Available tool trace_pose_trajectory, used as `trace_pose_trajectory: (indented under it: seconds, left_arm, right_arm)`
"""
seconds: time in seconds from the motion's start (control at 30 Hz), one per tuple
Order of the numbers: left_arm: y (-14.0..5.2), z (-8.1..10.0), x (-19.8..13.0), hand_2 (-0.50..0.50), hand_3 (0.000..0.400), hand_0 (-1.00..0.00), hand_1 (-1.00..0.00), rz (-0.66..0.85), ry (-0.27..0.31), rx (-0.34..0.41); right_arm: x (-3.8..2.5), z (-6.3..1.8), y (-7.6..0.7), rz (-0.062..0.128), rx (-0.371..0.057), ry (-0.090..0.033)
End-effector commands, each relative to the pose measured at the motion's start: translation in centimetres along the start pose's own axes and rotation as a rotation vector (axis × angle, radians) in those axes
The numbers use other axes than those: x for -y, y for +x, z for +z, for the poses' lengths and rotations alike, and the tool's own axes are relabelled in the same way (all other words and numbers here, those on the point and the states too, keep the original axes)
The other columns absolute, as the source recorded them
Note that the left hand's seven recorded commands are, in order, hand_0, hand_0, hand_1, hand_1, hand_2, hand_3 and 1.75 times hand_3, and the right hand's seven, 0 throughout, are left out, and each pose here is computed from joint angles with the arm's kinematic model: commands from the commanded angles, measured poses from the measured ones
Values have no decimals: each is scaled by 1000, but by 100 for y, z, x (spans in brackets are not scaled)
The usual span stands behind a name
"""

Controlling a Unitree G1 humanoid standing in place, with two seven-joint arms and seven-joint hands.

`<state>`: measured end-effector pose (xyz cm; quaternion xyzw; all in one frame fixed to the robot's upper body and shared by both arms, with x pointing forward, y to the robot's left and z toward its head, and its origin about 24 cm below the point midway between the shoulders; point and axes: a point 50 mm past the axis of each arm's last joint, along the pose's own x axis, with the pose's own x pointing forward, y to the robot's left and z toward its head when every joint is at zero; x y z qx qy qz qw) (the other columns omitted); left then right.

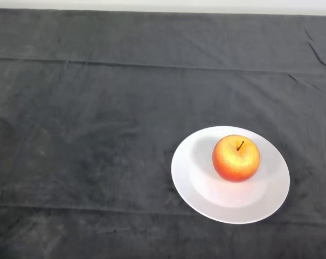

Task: Move the apple to the plate

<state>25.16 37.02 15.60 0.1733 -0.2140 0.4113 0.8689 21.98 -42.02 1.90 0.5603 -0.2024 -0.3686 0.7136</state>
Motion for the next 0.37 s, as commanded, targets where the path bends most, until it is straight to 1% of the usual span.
trace_pose_trajectory:
  seconds: [0.03, 0.37]
  left_arm:
    - [7, -64, -23, 0, 0, 0, 0, 33, -6, -27]
    - [9, -69, -22, 0, 0, 0, 0, 30, -6, -31]
  right_arm:
    - [-75, 27, 26, 23, 22, 10]
    - [-75, 27, 26, 23, 22, 10]
